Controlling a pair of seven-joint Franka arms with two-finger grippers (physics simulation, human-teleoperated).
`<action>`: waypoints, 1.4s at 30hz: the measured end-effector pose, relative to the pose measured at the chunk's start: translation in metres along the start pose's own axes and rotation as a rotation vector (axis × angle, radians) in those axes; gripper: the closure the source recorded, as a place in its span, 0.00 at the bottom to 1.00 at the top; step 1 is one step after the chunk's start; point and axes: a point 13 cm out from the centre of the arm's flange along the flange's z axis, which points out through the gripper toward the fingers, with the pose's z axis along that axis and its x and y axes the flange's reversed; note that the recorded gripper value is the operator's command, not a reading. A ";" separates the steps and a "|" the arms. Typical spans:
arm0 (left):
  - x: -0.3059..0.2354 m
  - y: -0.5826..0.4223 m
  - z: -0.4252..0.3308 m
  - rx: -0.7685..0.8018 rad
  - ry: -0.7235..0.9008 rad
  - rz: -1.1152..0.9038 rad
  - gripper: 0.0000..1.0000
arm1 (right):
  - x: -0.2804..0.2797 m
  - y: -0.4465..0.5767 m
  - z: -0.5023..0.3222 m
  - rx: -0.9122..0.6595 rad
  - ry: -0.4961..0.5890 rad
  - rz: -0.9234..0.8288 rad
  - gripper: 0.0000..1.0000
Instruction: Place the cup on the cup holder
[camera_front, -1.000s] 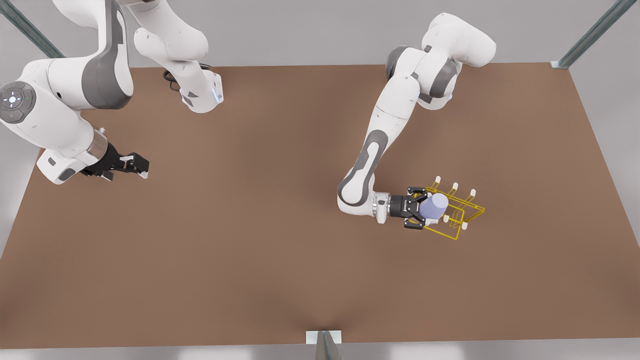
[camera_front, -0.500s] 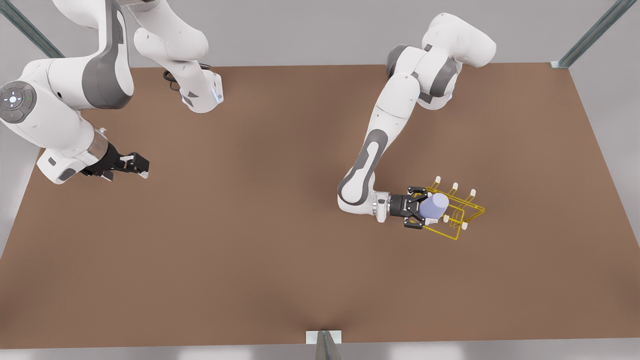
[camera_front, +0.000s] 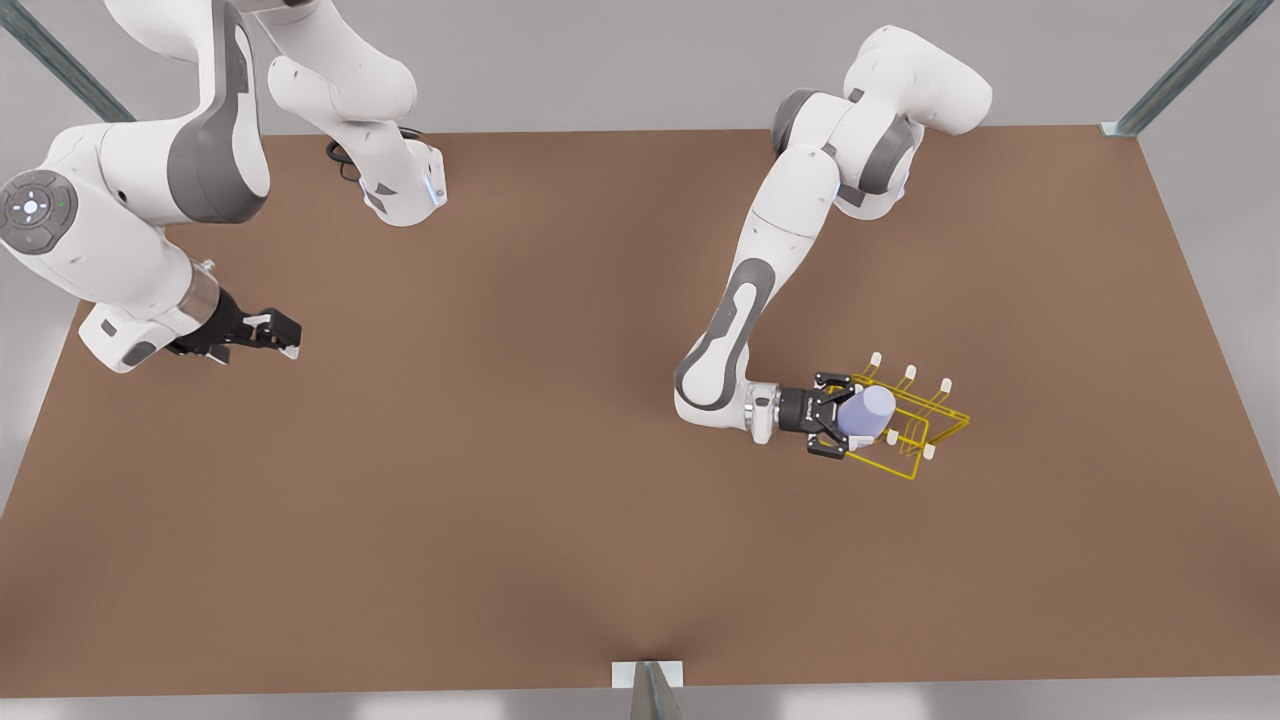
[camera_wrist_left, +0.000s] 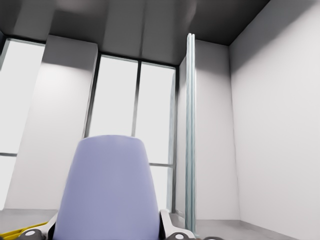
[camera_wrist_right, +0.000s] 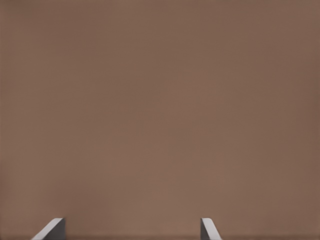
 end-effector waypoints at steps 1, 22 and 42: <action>0.000 0.000 0.000 0.000 0.000 -0.001 0.00 | 0.000 0.000 0.000 0.000 0.000 0.000 0.00; -0.003 0.011 -0.030 0.027 0.046 -0.016 0.00 | -0.001 0.000 0.005 -0.001 0.006 0.002 0.00; -0.290 0.005 -0.098 -0.164 1.295 -0.117 0.00 | -0.005 0.001 0.006 -0.002 -0.002 0.001 0.00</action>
